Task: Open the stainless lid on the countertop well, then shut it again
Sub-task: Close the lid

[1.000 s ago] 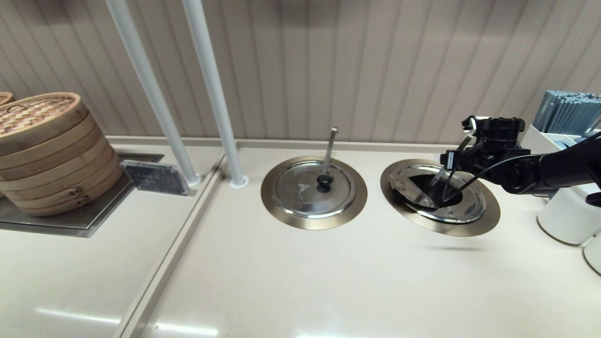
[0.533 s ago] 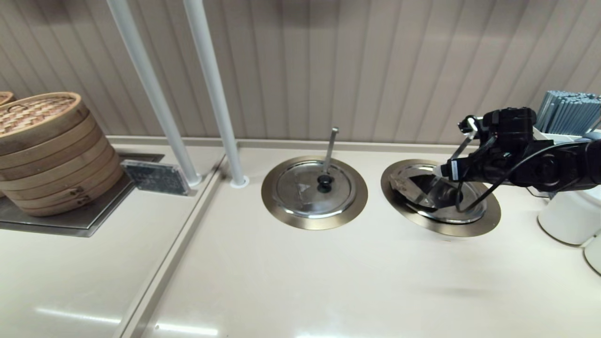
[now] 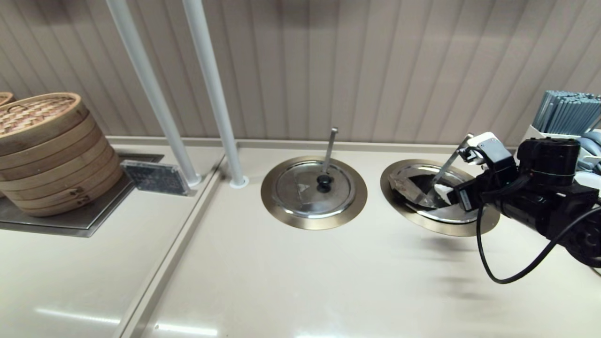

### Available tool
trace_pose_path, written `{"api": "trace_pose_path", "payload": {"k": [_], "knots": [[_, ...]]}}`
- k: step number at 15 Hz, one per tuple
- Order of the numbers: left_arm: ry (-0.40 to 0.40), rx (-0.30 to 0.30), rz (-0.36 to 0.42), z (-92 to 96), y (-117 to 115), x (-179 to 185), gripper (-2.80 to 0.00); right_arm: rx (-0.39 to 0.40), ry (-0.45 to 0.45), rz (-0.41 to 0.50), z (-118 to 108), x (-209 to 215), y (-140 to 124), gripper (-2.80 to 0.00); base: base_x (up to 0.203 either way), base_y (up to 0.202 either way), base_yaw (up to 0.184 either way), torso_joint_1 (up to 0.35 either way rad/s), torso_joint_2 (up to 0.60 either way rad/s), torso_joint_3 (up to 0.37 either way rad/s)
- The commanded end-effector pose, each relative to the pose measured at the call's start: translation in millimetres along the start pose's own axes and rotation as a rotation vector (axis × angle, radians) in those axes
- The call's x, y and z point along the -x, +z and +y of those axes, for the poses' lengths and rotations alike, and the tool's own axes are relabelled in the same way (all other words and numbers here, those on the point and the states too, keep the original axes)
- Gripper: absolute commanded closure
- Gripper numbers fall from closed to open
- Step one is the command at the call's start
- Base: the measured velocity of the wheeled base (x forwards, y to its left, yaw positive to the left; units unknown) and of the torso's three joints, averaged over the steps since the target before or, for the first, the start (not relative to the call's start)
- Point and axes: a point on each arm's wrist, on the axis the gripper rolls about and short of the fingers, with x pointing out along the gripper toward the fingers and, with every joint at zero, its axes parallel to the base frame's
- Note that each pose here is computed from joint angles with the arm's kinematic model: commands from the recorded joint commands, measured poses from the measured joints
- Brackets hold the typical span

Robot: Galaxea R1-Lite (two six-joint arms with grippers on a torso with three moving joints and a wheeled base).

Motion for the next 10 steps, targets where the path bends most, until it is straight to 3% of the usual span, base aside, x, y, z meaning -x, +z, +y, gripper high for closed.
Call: {"api": "trace_pose_path", "payload": {"k": [1,5,10], "knots": [[0.000,0.000,0.000,0.0,0.1,0.0,0.00,0.021,0.043,-0.016,12.3,7.2,-1.5,-2.80,0.000,0.000,0.000,0.000,0.00,0.000],[0.000,0.000,0.000,0.0,0.1,0.0,0.00,0.068,0.141,0.024,46.8,12.8,-11.1,-2.80,0.000,0.000,0.000,0.000,0.00,0.000],[0.000,0.000,0.000,0.0,0.1,0.0,0.00,0.112,0.172,0.121,75.0,-4.4,-34.8,-2.80,0.000,0.000,0.000,0.000,0.00,0.000]]}}
